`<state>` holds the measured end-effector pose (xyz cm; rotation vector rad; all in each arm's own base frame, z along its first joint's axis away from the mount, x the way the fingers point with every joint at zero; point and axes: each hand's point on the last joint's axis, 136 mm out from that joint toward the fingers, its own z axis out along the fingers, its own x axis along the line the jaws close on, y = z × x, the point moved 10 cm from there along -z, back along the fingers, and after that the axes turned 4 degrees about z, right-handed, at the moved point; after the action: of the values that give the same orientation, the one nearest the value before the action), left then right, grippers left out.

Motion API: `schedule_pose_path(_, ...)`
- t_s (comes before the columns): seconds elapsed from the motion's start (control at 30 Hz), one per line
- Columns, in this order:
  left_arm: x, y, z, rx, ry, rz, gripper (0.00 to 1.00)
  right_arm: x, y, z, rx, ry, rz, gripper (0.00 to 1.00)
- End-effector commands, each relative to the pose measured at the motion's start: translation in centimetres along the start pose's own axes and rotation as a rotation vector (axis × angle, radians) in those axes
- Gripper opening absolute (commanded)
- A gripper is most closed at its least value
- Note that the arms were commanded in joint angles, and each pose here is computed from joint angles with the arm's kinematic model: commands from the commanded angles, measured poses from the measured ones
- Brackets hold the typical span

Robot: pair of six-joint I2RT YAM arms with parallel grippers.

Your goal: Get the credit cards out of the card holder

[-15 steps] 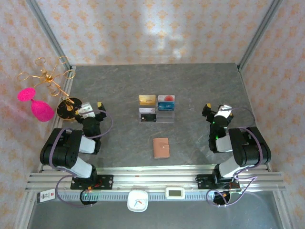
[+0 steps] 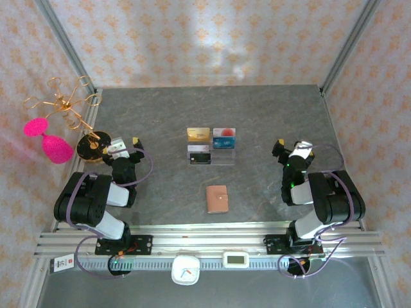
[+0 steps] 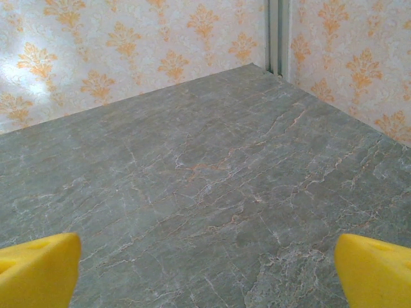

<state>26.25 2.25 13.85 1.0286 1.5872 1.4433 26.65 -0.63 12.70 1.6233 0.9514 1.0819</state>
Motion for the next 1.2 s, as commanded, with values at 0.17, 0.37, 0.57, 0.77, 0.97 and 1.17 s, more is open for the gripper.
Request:
schedule_pose_path(0.17,-0.3,0.5,0.1,-0.032,-0.020,-0.004,0.99,0.3,1.2,0.2,-0.057,0.014,0.008,1.00)
schedule_pose_path(0.37,-0.3,0.5,0.1,-0.032,-0.020,-0.003,0.99,0.3,1.2,0.2,-0.058,0.014,0.008,1.00)
schedule_pose_path(0.57,-0.3,0.5,0.2,-0.031,-0.020,-0.004,0.99,0.3,1.2,0.3,-0.054,0.012,0.008,1.00)
schedule_pose_path(0.77,0.0,1.3,-0.9,-0.072,0.033,-0.013,0.99,0.4,2.4,0.4,-0.052,-0.047,0.021,1.00)
schedule_pose_path(0.97,-0.5,4.0,-1.2,-0.068,0.120,-0.007,0.99,1.0,3.7,1.4,0.036,-0.133,0.076,1.00)
schedule_pose_path(1.17,-0.9,9.2,-2.2,-0.124,0.060,-0.147,0.99,2.9,5.6,-0.2,-0.029,-0.210,0.127,1.00)
